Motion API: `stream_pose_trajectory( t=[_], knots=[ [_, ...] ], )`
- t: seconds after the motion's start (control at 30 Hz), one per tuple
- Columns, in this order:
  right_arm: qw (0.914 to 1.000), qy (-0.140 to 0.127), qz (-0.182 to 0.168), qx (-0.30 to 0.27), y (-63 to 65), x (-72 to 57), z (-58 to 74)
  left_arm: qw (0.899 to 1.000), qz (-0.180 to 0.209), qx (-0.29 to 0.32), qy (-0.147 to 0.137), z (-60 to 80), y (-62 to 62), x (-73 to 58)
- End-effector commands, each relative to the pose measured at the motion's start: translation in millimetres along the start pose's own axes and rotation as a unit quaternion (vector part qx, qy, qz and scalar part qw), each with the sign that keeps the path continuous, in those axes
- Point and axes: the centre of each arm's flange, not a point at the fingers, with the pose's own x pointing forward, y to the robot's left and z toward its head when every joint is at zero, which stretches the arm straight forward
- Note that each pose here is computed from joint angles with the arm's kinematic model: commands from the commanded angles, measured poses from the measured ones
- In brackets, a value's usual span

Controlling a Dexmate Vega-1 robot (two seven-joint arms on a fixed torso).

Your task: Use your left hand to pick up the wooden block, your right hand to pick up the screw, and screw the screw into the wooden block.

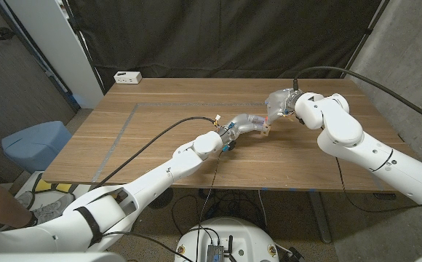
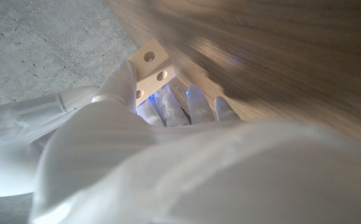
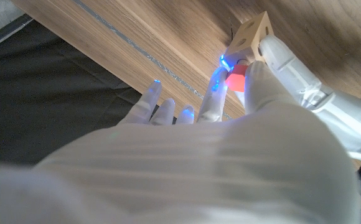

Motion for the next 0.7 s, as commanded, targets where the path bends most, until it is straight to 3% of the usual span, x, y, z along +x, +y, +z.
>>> stream_pose_trajectory(
  t=[0.03, 0.7],
  knots=[
    [1.0000, 0.006, -0.006, 0.000, -0.6, 3.2, -0.2, 1.000, 0.001, 0.001, 0.000, 0.3, 1.9, 1.5],
    [0.9997, 0.018, -0.016, -0.002, -1.2, 10.9, 4.2, 1.000, 0.001, -0.001, 0.000, -1.7, 6.1, 3.8]
  ],
)
